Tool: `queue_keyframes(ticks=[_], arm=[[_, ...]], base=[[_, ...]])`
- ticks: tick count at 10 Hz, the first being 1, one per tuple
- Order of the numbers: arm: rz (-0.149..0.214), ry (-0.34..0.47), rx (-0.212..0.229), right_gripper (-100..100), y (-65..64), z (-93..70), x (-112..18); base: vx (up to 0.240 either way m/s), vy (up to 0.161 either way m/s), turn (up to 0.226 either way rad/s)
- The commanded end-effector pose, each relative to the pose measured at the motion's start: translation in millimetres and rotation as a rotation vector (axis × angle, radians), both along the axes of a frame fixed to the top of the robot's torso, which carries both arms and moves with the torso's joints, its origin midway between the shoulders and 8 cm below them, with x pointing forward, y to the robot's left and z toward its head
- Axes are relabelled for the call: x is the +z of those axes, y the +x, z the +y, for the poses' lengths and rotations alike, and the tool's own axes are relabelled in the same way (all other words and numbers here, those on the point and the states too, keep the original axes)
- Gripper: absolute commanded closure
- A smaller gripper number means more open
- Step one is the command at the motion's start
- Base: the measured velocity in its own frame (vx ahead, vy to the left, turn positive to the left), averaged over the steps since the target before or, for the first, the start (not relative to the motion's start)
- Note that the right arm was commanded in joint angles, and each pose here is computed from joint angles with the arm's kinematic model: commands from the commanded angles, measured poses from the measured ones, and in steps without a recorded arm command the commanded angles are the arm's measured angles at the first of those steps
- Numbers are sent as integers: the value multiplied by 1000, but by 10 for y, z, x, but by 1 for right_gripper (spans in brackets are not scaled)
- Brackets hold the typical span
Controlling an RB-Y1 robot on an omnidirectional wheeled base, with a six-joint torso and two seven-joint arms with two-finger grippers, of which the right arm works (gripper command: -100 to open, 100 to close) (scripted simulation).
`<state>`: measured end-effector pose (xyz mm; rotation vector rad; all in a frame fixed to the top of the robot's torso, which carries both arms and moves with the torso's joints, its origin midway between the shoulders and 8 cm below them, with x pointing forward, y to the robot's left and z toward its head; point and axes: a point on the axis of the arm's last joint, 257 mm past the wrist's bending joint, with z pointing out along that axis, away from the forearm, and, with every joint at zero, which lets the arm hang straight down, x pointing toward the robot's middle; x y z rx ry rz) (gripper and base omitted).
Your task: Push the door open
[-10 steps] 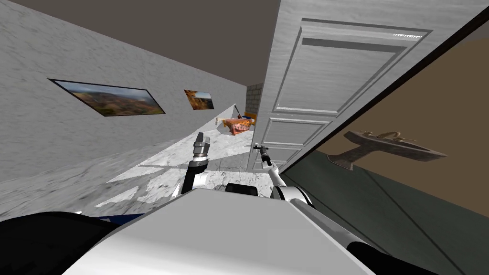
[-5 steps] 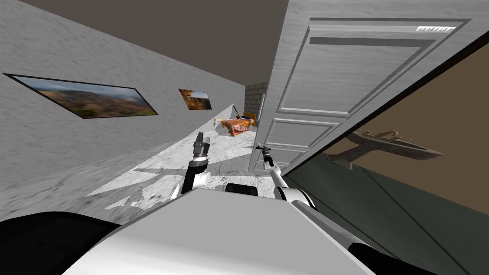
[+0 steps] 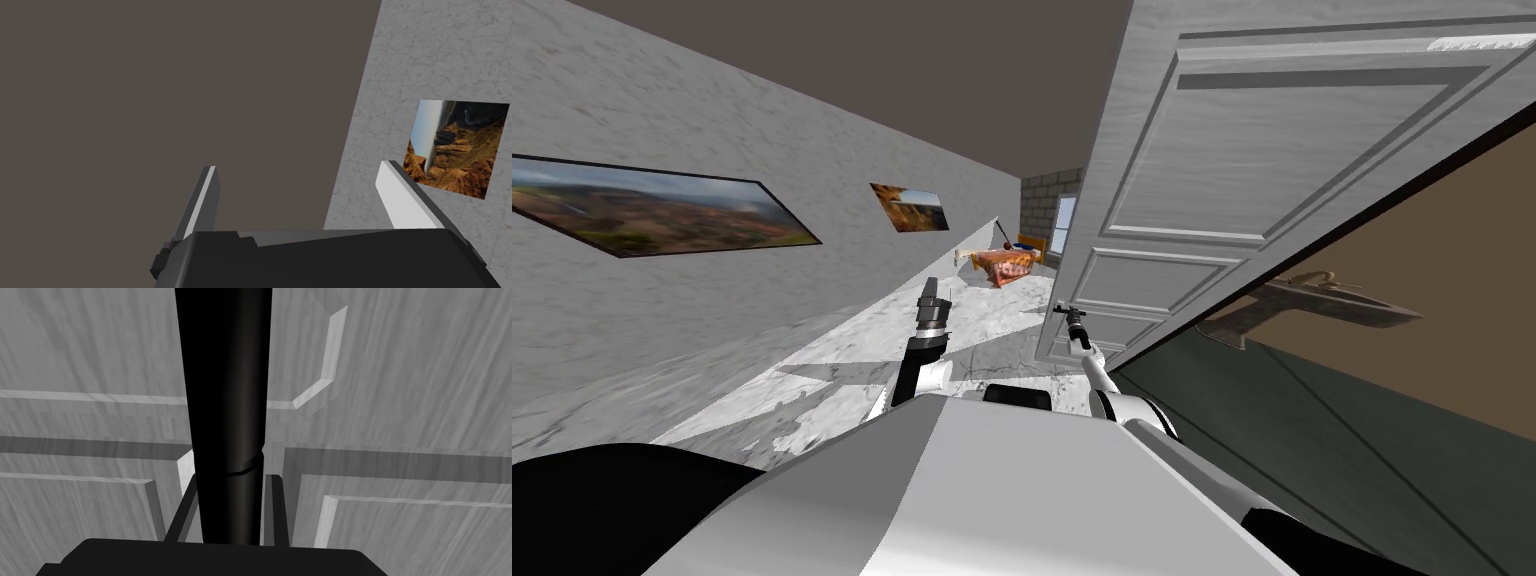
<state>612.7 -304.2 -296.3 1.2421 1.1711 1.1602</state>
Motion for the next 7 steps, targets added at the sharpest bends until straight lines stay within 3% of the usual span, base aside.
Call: queue_keyframes(ticks=[1, 4, 5, 7], arm=[[-8, 0, -13, 100, 9, -66, 36], [0, -1, -30, 100, -25, -159, -14], [-4, -2, -52, 100, -34, -287, 10], [-5, -2, -69, 100, -48, -376, 13]], base=[[164, 102, -49], [123, 74, -44], [109, 46, -47], [168, 88, -63]])
